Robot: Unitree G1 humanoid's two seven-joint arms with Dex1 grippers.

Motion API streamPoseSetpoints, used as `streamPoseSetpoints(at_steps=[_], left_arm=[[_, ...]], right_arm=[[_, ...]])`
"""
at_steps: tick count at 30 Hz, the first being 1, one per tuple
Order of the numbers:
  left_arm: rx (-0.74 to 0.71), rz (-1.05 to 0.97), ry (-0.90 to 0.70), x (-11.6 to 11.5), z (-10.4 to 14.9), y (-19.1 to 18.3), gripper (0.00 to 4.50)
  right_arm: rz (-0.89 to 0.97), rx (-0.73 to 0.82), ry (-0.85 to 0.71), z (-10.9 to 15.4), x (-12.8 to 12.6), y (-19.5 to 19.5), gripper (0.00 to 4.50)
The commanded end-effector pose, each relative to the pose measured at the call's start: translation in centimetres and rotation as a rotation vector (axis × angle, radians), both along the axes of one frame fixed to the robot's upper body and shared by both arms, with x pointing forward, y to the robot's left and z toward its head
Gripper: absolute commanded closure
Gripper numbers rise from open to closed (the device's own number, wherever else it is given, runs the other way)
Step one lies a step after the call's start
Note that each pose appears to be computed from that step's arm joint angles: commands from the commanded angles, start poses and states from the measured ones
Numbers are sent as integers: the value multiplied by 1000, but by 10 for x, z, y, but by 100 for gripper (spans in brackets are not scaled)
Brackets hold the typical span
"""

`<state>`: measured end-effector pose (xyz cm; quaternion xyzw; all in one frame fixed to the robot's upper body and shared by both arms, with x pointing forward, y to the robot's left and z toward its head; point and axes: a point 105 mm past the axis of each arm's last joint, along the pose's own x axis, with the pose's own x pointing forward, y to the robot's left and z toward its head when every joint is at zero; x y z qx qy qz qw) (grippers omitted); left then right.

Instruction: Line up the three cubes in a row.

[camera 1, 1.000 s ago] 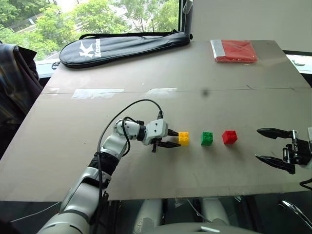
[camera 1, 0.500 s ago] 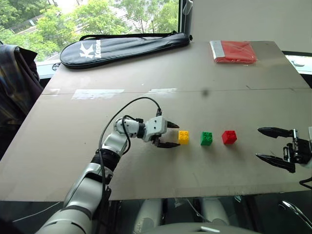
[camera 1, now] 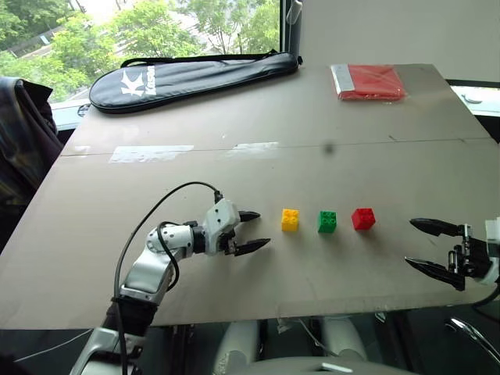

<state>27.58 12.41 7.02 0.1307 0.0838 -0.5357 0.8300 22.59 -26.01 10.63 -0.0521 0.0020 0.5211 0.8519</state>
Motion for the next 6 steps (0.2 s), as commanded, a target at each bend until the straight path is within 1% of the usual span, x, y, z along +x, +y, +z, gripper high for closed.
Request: streamPoseSetpoints(at_steps=[1,3,6], left_arm=[[40,188,9,-19,-16,14,90],[54,276,-4,-27,-18,24,90],[58,350,-19,-35,-17,34,90]], right_arm=[[-93,-26,-3,-12,2,-8,0],[-119,-34,6,-18,3,-10,0],[-132,-50,10,-23,3,-11,0]])
